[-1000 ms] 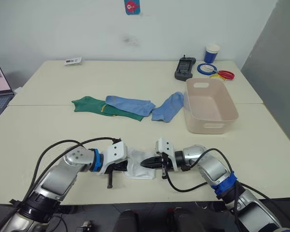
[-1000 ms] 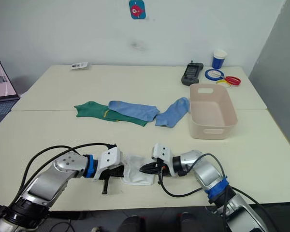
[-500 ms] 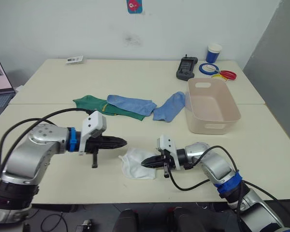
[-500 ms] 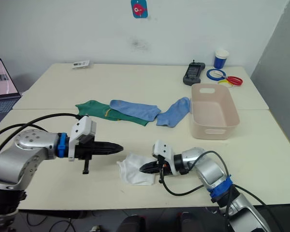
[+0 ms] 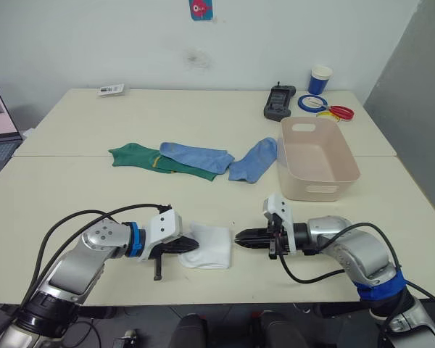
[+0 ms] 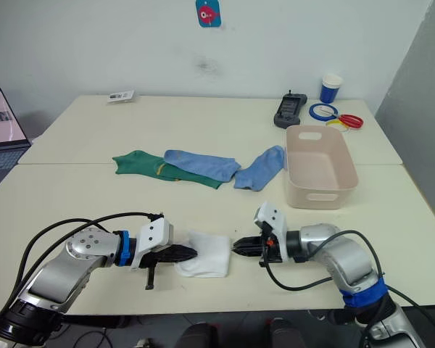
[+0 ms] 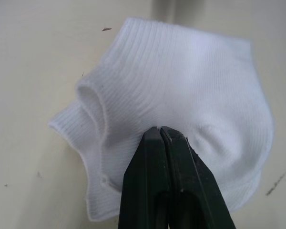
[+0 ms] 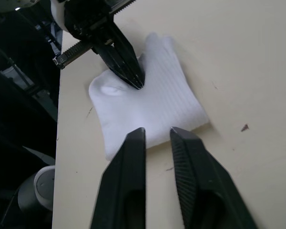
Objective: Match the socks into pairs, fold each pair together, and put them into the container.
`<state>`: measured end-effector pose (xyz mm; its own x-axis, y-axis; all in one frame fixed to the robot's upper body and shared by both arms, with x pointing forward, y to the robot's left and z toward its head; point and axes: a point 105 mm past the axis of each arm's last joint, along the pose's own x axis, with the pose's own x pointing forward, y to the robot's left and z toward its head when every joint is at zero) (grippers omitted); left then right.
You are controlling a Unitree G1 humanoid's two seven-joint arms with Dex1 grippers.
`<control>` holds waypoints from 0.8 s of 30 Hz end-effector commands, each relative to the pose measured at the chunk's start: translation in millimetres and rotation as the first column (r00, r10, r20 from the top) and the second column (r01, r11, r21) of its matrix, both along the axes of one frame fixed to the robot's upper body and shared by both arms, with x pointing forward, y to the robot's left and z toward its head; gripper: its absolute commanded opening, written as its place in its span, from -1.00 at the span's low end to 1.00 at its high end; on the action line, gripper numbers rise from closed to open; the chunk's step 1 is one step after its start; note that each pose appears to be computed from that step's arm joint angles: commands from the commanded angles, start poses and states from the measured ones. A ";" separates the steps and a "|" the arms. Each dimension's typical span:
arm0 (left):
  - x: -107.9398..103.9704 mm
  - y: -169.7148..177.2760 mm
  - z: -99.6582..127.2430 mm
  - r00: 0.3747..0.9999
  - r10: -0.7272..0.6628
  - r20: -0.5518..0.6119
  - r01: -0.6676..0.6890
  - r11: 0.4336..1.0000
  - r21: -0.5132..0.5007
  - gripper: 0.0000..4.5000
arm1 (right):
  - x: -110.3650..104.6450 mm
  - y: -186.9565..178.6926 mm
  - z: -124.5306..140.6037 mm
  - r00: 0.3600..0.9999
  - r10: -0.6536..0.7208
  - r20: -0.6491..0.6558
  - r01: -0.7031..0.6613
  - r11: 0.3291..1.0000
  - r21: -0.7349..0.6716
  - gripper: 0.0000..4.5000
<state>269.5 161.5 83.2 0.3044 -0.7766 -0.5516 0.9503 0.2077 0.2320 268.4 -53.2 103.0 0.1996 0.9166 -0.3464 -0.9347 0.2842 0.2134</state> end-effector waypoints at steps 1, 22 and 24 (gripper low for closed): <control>0.1 2.2 -12.1 1.000 0.002 -0.012 -0.001 1.000 0.027 -1.00 | -4.5 -2.0 5.8 0.998 -0.015 -0.058 0.015 1.000 -0.005 -0.12; -10.6 9.5 -31.4 0.997 0.023 -0.078 -0.018 0.998 0.058 -1.00 | -1.7 55.9 -9.9 0.762 -0.100 -0.639 0.156 0.987 0.031 0.98; -10.3 9.4 -30.8 0.997 0.025 -0.076 -0.021 0.998 0.057 -1.00 | -0.7 59.8 -10.7 0.753 -0.099 -0.650 0.157 0.987 0.032 0.98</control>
